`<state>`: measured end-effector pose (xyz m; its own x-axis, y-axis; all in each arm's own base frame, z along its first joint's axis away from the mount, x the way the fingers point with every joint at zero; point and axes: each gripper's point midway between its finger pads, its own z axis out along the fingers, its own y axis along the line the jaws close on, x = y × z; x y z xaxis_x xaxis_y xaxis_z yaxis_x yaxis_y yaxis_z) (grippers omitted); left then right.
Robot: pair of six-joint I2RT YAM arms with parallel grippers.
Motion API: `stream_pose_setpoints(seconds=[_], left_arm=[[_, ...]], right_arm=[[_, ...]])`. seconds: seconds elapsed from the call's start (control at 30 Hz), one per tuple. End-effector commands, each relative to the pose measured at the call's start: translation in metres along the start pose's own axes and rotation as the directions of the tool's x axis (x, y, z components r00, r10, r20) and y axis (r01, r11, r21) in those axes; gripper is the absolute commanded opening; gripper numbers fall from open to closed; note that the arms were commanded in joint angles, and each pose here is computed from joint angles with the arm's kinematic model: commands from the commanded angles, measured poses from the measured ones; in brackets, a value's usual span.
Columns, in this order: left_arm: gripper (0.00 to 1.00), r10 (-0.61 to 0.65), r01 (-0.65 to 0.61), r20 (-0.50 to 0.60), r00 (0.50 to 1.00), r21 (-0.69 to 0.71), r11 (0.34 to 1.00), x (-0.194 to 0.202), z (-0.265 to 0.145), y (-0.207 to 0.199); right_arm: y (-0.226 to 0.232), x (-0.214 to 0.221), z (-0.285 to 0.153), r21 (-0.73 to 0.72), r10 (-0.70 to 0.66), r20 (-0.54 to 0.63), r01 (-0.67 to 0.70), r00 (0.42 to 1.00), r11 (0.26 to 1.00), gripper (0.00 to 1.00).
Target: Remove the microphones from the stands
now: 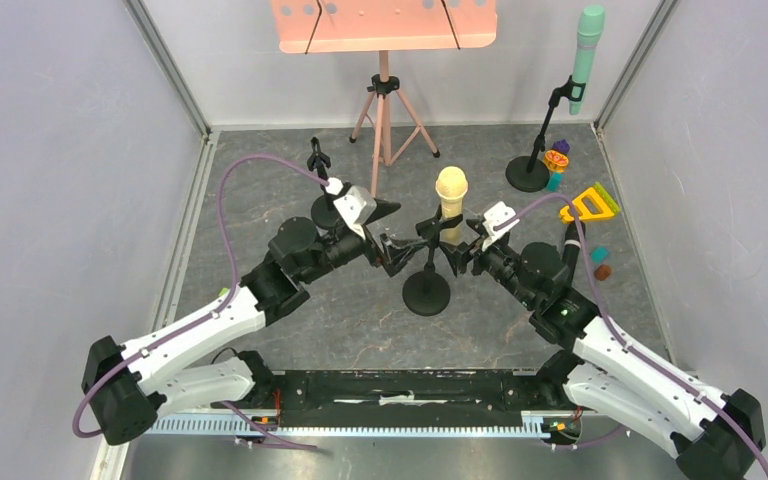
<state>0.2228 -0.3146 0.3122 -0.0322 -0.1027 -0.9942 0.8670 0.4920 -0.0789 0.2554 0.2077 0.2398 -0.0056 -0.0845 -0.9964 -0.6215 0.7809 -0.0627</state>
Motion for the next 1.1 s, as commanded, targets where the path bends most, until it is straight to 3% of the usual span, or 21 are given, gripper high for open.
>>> stream_pose_setpoints(seconds=[0.0,0.33,0.5,0.8,1.07], left_arm=[[1.0,0.0,-0.007,0.163,0.987,0.038,0.999,-0.067,0.007,-0.009],[0.98,-0.03,0.028,0.09,0.996,0.023,0.999,-0.044,0.033,-0.001],[0.88,-0.032,0.033,0.067,0.997,-0.002,0.999,-0.032,0.03,0.004],[0.76,0.014,-0.012,0.034,0.999,-0.042,0.999,-0.027,0.025,0.012],[0.75,0.027,-0.027,0.005,1.0,-0.039,0.999,-0.025,0.032,0.013]], right_arm=[[-0.007,-0.028,-0.008,0.017,-0.05,0.049,0.05,0.998,0.999,0.76],[-0.008,-0.097,-0.038,0.01,-0.071,0.208,0.071,0.976,0.997,0.77],[0.0,-0.127,-0.037,-0.037,-0.018,0.28,0.03,0.96,0.999,0.77],[0.003,-0.127,-0.019,-0.051,0.001,0.279,0.014,0.96,0.999,0.75],[0.001,-0.125,-0.013,-0.037,-0.007,0.292,0.019,0.956,0.999,0.75]])
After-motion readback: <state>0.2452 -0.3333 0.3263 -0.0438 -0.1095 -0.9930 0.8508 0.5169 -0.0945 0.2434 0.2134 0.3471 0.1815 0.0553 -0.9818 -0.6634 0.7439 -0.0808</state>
